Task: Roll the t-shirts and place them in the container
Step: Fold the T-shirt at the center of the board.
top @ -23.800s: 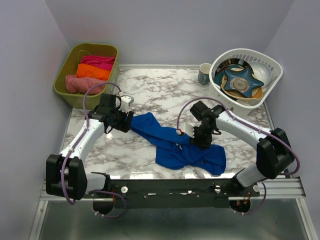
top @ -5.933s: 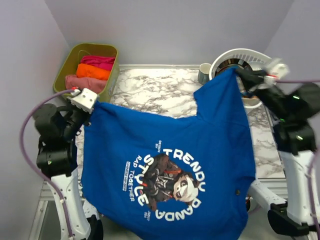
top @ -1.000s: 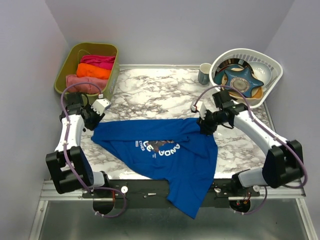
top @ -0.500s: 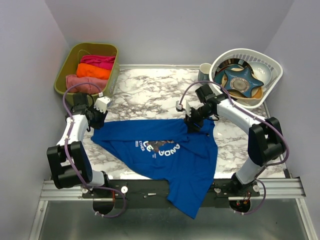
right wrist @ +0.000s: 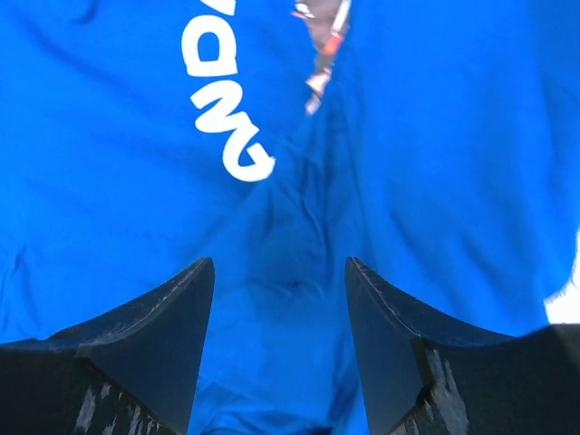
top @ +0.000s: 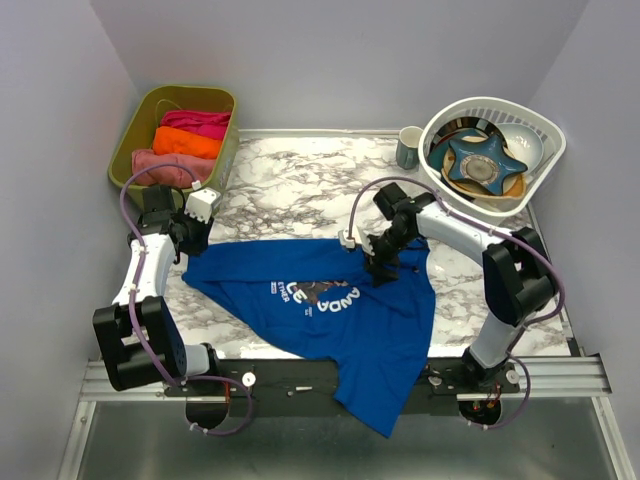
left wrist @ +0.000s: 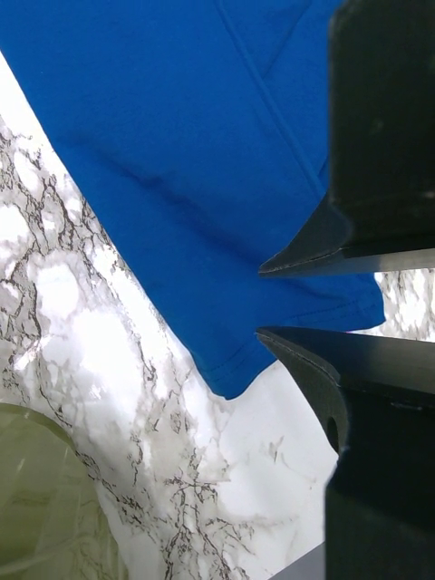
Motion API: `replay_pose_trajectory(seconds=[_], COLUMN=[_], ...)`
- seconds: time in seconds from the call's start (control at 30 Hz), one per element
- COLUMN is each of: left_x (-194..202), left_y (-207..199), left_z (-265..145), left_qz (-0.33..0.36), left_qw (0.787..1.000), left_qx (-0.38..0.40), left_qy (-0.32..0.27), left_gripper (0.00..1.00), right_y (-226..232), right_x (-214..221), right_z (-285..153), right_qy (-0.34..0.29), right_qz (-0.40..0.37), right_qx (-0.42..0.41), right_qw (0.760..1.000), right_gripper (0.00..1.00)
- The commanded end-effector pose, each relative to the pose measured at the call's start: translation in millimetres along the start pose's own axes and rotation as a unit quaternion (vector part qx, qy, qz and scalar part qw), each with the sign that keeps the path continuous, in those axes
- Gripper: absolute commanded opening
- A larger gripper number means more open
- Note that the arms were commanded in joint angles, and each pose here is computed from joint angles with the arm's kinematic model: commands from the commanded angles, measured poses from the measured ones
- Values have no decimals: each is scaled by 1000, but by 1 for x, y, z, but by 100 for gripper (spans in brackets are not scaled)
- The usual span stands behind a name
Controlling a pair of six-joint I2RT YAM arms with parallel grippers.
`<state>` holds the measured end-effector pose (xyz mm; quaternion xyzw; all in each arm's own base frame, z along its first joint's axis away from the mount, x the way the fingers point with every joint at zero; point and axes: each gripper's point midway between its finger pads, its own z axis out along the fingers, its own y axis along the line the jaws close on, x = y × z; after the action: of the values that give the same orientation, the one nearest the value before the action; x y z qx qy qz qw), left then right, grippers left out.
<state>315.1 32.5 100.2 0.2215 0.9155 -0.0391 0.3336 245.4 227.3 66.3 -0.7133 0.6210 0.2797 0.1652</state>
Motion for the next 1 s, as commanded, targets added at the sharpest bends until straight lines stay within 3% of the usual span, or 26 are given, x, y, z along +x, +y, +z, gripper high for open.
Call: replay_pose_trajectory(seconds=[0.0, 0.3, 0.4, 0.5, 0.53, 0.63, 0.97], left_x=[-5, -5, -7, -9, -9, -12, -12], left_y=[-7, -6, -6, -7, -8, -9, -16], left_z=[-3, -3, -2, 0, 0, 0, -6], left_qz=[-6, -5, -5, -7, -9, -7, 15], left_qw=[1000, 1000, 1000, 1000, 1000, 999, 999], left_qx=[8, 8, 9, 11, 13, 17, 25], left_qy=[-14, -14, -18, -23, -25, -32, -46], left_gripper=[36, 36, 36, 36, 36, 36, 36], right_y=[8, 8, 9, 10, 12, 17, 54], right_x=[10, 21, 20, 12, 10, 4, -30], right_z=[19, 21, 18, 15, 15, 17, 23], right_qy=[23, 47, 46, 37, 35, 35, 19], right_qz=[-31, -37, -39, -34, -27, -21, 1], right_qx=[-32, -20, -12, -5, -6, -11, -47], right_qw=[999, 998, 998, 999, 999, 999, 999], right_gripper=[68, 56, 43, 25, 15, 6, 1])
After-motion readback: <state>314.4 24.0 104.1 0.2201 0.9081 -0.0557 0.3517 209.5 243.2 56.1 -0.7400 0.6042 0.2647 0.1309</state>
